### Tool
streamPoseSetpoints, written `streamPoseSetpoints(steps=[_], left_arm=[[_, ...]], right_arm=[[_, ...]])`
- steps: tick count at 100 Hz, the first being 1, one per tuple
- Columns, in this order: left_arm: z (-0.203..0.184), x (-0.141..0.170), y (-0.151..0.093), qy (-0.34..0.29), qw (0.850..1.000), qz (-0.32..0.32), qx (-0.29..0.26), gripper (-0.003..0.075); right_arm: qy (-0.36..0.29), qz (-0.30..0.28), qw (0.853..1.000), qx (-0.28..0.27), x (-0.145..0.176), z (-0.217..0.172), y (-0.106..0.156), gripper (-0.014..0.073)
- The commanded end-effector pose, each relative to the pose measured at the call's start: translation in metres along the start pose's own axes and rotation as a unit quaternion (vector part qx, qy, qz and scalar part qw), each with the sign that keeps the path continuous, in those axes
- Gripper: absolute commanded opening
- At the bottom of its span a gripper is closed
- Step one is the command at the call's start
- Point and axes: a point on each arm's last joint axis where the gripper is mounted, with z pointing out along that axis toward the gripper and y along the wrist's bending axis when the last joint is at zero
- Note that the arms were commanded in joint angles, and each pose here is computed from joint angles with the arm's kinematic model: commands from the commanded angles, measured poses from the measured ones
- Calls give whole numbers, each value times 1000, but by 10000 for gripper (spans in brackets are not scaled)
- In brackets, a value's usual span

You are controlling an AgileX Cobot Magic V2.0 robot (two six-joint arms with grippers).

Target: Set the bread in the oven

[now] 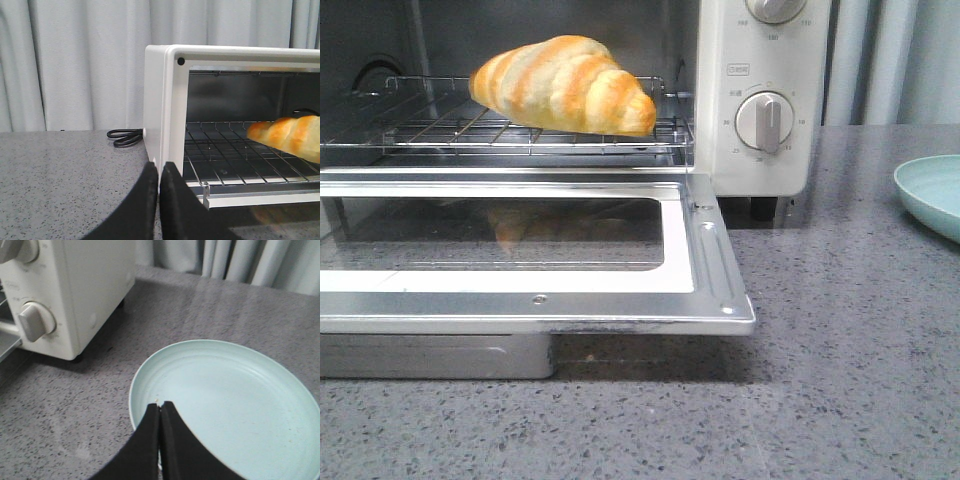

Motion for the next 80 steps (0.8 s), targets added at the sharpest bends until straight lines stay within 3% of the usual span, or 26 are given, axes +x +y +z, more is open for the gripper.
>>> streamPoseSetpoints(steps=[1, 39, 59, 80], left_arm=[[-5, -18, 2, -66, 998, -6, -12, -21], [-5, -18, 2, -66, 998, -6, -12, -21], [-5, -18, 2, -66, 998, -6, -12, -21], [-5, -18, 2, -66, 998, -6, -12, -21]], right_arm=[[-71, -1, 997, 19, -8, -6, -3, -74], [-112, 36, 991, 66, 46, -21, -1, -74], [-147, 39, 985, 87, 56, -29, -1, -74], [-135, 57, 982, 120, 66, -25, -3, -74]])
